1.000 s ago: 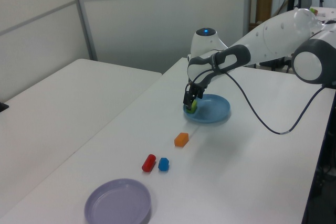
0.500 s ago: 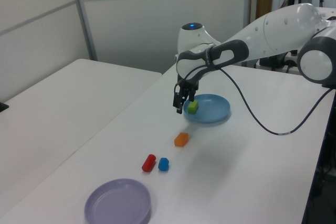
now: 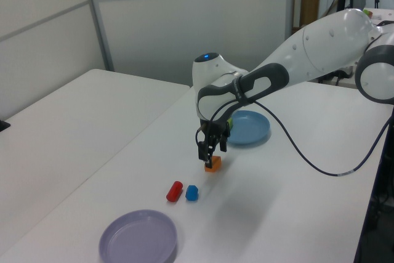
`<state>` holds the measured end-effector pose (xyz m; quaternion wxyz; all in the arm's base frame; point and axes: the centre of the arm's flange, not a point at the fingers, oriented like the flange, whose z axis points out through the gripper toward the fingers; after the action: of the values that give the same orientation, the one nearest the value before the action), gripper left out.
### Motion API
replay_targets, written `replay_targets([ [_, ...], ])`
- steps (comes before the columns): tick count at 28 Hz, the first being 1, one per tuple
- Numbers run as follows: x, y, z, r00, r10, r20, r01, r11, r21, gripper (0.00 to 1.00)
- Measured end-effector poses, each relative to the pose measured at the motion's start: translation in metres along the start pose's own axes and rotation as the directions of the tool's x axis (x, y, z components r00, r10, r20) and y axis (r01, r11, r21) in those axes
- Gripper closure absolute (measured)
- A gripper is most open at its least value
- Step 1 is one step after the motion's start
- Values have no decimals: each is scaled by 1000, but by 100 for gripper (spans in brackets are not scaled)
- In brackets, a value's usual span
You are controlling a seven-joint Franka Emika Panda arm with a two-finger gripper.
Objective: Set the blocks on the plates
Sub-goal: 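Move the gripper to the orange block and grasp it, then carry the orange block onto the light blue plate and release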
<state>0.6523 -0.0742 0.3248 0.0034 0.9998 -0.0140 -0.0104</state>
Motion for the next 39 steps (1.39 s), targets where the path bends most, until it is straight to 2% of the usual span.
replay_targets([
  [4,-1,-3,9,1000,-4,15,4,1000,1,9],
  [5,-1,-2,11,1000,-3,16,3,1000,1,17],
  [9,1,-1,15,1000,-2,1,2,1000,-1,30],
  [10,2,-1,15,1000,-2,-7,2,1000,-2,39],
  [12,3,-1,14,1000,-2,-12,2,1000,-2,46],
  [21,7,0,9,999,-1,-36,1,1000,-5,47],
  [27,15,16,-21,995,23,-93,-24,1000,-15,47],
  [33,12,72,-53,983,104,-149,-108,994,-22,47],
  [39,-3,140,-45,979,154,-136,-159,987,-27,47],
])
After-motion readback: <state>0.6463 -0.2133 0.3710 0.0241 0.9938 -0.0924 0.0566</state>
